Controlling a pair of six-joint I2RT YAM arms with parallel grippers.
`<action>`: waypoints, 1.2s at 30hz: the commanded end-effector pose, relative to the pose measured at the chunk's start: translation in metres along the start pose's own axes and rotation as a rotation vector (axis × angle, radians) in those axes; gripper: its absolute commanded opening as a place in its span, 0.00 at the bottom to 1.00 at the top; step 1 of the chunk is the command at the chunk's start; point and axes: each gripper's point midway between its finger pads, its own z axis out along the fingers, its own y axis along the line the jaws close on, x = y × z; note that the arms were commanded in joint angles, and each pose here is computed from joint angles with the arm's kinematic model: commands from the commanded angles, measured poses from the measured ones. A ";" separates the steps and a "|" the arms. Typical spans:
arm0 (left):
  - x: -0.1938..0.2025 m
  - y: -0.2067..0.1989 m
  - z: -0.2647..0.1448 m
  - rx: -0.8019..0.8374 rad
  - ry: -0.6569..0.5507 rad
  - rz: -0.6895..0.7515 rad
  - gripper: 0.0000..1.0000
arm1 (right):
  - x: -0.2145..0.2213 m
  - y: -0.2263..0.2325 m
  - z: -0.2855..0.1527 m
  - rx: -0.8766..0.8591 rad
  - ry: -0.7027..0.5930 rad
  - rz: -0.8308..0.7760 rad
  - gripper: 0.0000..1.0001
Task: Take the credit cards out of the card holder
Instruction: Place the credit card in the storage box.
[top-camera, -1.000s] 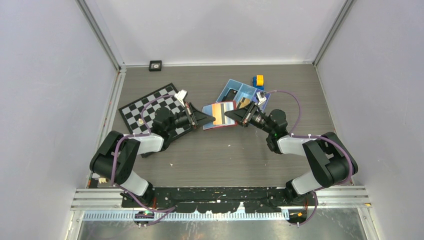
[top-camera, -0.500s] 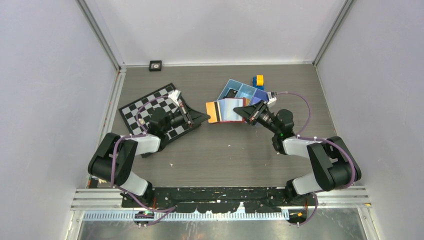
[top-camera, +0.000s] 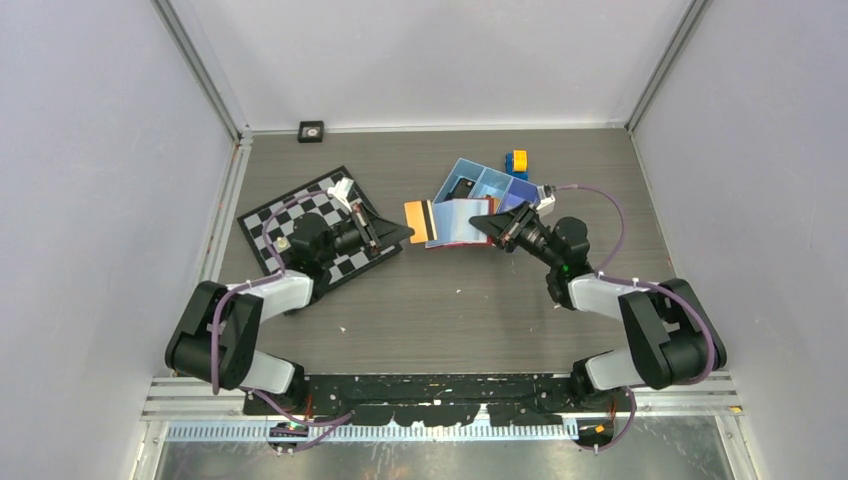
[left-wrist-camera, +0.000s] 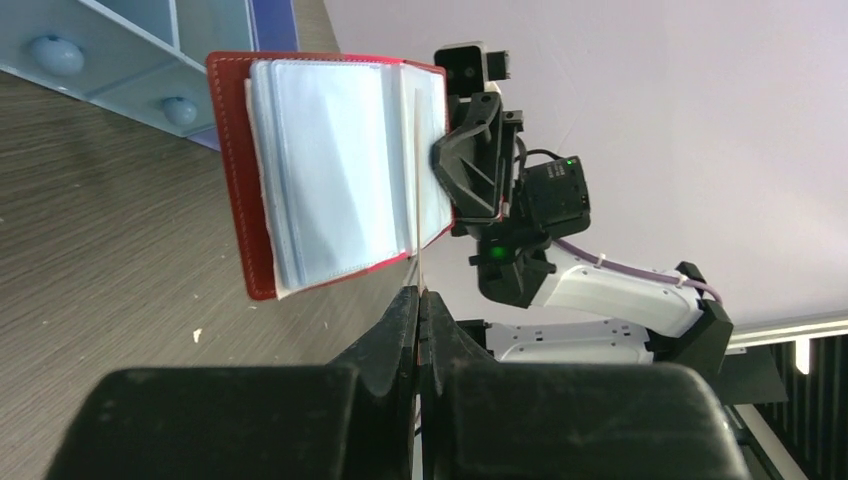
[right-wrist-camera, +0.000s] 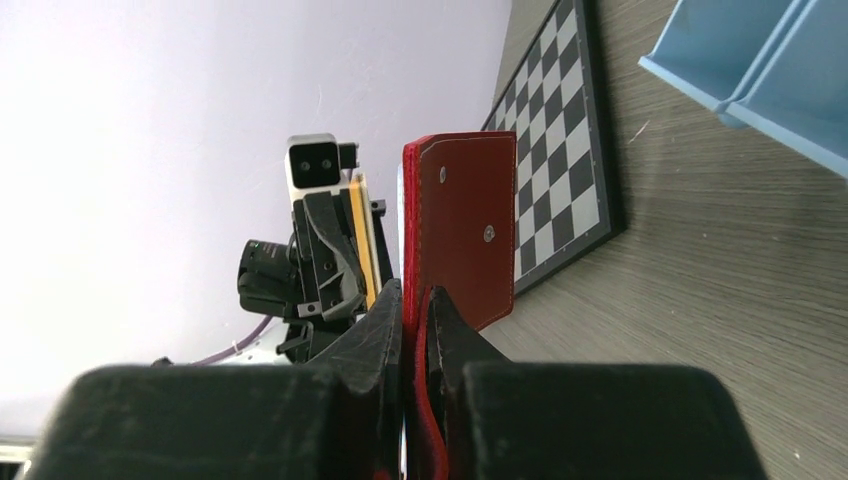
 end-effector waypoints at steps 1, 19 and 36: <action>-0.006 -0.004 -0.002 -0.040 -0.017 0.096 0.00 | -0.024 0.014 -0.010 0.005 -0.090 -0.072 0.01; 0.006 0.044 0.101 -0.518 0.358 0.400 0.00 | -0.094 0.061 -0.133 0.393 -0.571 -0.398 0.01; -0.012 0.080 0.187 -0.521 0.461 0.364 0.00 | -0.090 0.060 -0.124 0.362 -0.534 -0.393 0.00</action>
